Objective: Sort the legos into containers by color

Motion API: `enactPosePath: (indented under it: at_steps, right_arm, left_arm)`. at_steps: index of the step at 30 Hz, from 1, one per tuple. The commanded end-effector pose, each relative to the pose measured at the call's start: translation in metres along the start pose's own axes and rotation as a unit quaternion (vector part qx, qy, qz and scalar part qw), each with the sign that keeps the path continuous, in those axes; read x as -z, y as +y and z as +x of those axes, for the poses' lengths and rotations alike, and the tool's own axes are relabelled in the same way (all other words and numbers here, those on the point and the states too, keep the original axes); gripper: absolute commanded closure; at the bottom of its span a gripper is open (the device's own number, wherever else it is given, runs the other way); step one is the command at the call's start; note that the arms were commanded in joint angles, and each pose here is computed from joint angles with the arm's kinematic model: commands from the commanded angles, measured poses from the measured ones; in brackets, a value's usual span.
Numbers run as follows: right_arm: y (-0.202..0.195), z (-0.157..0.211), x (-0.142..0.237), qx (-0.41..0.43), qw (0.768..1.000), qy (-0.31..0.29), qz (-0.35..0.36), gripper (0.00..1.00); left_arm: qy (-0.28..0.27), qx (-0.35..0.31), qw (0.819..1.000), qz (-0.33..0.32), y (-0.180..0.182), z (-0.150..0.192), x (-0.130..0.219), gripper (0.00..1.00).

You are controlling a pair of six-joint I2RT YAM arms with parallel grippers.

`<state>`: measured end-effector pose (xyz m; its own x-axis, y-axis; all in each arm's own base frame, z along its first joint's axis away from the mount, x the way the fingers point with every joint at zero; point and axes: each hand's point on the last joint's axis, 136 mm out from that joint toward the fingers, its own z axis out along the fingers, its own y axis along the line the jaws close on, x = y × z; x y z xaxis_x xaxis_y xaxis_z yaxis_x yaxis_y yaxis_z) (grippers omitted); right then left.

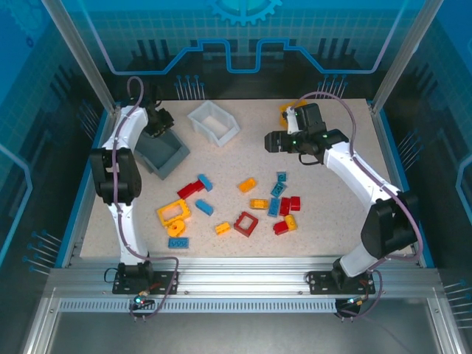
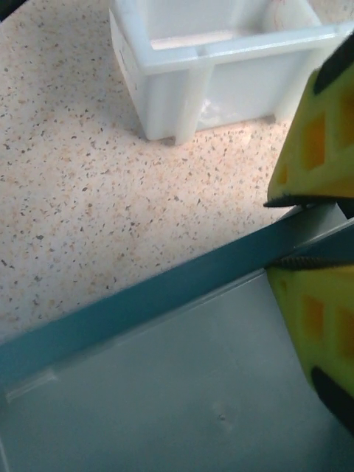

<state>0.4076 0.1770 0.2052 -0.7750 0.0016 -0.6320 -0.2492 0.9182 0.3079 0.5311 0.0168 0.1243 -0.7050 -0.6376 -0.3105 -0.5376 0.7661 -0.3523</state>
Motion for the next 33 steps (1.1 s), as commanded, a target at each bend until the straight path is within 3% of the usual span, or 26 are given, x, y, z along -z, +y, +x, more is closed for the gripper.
enactPosePath:
  at_steps: [1,6,13,24,28,33]
  right_arm:
    - [-0.002,-0.011,0.000,-0.003,1.000,-0.009,-0.007,0.21]
    - [-0.006,-0.015,0.001,-0.007,1.000,-0.012,-0.003,0.21]
    - [-0.013,-0.014,0.004,-0.006,1.000,-0.011,0.002,0.21]
    - [-0.029,-0.019,-0.006,-0.014,1.000,-0.011,0.013,0.21]
    - [-0.037,-0.023,-0.022,-0.014,1.000,-0.008,0.026,0.22]
    - [-0.050,-0.034,-0.057,-0.006,0.999,0.007,0.047,0.25]
  left_arm:
    - [0.021,-0.032,0.999,0.039,-0.018,0.010,0.001,0.85]
    - [0.026,-0.081,0.993,0.076,-0.048,0.024,-0.001,1.00]
    - [0.052,-0.118,0.984,0.124,-0.082,0.042,-0.015,1.00]
    - [0.105,-0.233,0.946,0.200,-0.136,0.102,-0.023,1.00]
    - [0.118,-0.267,0.931,0.217,-0.155,0.128,-0.024,1.00]
    - [0.124,-0.255,0.933,0.220,-0.170,0.144,-0.023,1.00]
